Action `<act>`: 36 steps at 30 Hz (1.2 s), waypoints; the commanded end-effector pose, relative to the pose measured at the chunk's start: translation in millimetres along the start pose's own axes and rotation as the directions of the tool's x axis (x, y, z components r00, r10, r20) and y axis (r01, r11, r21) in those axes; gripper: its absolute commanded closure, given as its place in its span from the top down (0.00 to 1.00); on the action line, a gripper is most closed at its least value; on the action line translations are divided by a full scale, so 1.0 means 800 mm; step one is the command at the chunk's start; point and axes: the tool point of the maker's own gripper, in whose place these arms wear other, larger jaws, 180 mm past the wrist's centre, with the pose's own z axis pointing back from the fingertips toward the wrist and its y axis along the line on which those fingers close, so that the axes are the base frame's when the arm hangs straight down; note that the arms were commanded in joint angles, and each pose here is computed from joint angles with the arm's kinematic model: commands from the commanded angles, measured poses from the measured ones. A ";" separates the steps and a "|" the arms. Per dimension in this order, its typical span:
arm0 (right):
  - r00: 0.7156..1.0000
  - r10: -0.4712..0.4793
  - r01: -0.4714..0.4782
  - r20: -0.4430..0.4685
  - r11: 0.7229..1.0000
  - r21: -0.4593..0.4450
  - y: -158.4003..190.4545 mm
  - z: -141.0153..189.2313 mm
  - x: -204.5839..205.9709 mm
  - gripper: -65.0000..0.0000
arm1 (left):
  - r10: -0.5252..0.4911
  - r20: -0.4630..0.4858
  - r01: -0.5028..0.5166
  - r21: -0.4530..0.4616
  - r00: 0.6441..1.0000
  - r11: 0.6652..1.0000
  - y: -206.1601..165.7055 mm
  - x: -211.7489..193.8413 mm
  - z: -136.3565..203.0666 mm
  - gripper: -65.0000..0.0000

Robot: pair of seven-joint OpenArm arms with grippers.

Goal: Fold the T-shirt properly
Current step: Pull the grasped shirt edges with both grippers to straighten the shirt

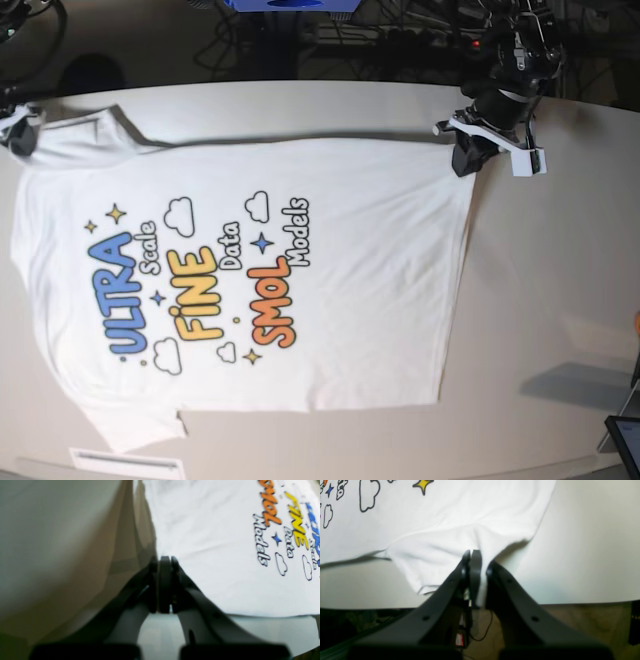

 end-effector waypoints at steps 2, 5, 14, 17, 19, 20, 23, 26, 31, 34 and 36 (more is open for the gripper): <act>0.997 0.042 -0.042 0.061 0.999 -0.009 -0.003 0.009 0.028 0.00 | 0.013 0.054 -0.013 -0.011 0.998 1.000 -0.008 0.019 0.005 0.00; 0.995 0.061 -0.059 0.080 0.998 -0.018 -0.007 0.011 0.042 0.00 | 0.039 0.049 -0.039 0.003 0.998 0.999 -0.006 0.018 0.006 0.00; 0.977 0.175 -0.183 0.122 0.981 0.058 0.029 -0.013 0.094 0.00 | 0.081 0.072 -0.077 -0.052 0.994 0.996 -0.023 0.039 -0.006 0.00; 0.971 0.193 -0.206 0.144 0.975 0.083 0.042 -0.020 0.108 0.00 | 0.161 0.103 -0.153 -0.079 0.982 0.985 -0.026 0.055 -0.010 0.00; 0.964 0.218 -0.233 0.156 0.968 0.092 0.049 -0.023 0.120 0.00 | 0.232 0.121 -0.224 -0.074 0.965 0.972 -0.024 0.065 -0.013 0.00; 0.960 0.229 -0.246 0.160 0.964 0.100 0.054 -0.025 0.124 0.00 | 0.248 0.133 -0.239 -0.083 0.960 0.968 -0.025 0.072 -0.015 0.00; 0.957 0.234 -0.258 0.171 0.957 0.135 0.066 -0.037 0.137 0.00 | 0.257 0.159 -0.242 -0.108 0.953 0.964 -0.031 0.088 -0.019 0.00; 0.961 0.218 -0.246 0.171 0.955 0.163 0.069 -0.048 0.144 0.00 | 0.280 0.175 -0.266 -0.102 0.944 0.959 -0.029 0.098 -0.023 0.00; 0.958 0.228 -0.259 0.171 0.949 0.182 0.068 -0.059 0.165 0.00 | 0.336 0.207 -0.325 -0.088 0.919 0.942 -0.025 0.119 -0.030 0.00; 0.964 0.209 -0.240 0.166 0.950 0.198 0.065 -0.067 0.170 0.00 | 0.351 0.206 -0.340 -0.089 0.913 0.936 -0.022 0.121 -0.038 0.00; 0.965 0.207 -0.238 0.162 0.949 0.205 0.063 -0.071 0.176 0.00 | 0.371 0.192 -0.361 -0.085 0.909 0.929 -0.018 0.116 -0.048 0.00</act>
